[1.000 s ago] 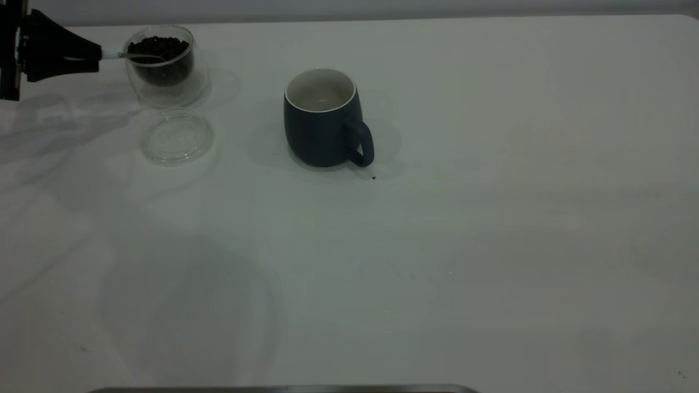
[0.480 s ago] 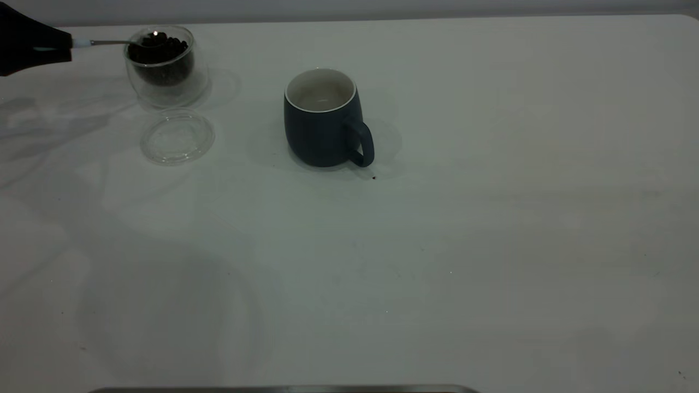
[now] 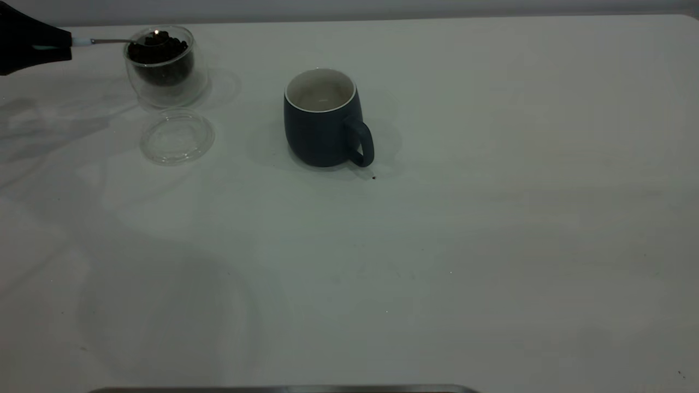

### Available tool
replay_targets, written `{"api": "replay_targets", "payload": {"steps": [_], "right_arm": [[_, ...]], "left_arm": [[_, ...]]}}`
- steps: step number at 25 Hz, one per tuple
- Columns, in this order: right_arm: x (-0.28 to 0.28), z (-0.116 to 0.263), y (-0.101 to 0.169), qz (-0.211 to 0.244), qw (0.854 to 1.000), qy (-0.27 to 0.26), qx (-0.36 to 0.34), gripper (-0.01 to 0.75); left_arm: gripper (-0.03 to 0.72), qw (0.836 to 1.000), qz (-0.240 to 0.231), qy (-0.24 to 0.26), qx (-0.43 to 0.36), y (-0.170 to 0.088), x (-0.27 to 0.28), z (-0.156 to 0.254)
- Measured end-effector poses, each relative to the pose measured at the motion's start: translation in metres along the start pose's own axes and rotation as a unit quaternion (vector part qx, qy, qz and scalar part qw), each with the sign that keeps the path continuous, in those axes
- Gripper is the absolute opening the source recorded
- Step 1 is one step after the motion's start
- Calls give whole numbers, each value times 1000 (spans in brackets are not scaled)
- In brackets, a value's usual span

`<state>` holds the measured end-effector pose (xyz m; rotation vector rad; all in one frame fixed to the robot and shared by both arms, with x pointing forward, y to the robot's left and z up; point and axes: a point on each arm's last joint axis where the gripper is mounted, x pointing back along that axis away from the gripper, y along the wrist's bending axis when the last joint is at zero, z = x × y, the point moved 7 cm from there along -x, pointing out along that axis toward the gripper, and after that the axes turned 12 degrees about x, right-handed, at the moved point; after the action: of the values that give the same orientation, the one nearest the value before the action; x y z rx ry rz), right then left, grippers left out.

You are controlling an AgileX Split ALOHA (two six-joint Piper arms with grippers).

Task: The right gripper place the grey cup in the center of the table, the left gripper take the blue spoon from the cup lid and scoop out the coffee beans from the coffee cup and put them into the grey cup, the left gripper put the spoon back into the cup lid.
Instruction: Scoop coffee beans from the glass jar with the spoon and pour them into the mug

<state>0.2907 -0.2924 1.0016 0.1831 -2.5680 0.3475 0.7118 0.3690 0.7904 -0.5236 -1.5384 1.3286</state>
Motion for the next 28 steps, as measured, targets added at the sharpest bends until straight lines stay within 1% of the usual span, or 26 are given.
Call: {"api": "replay_targets", "payload": {"steps": [8,21,28], "right_arm": [[0,0,0,0,1000,0,0,457],[0,0,0,0,1000,0,0,457],[0,0,0,0,1000,0,0,457]], "left_arm": [[130,1000,1,1,7,0,0,0],[130,999,2,2,44,-1,0,1],[130,999,-13,11,44,4,0,4]]}}
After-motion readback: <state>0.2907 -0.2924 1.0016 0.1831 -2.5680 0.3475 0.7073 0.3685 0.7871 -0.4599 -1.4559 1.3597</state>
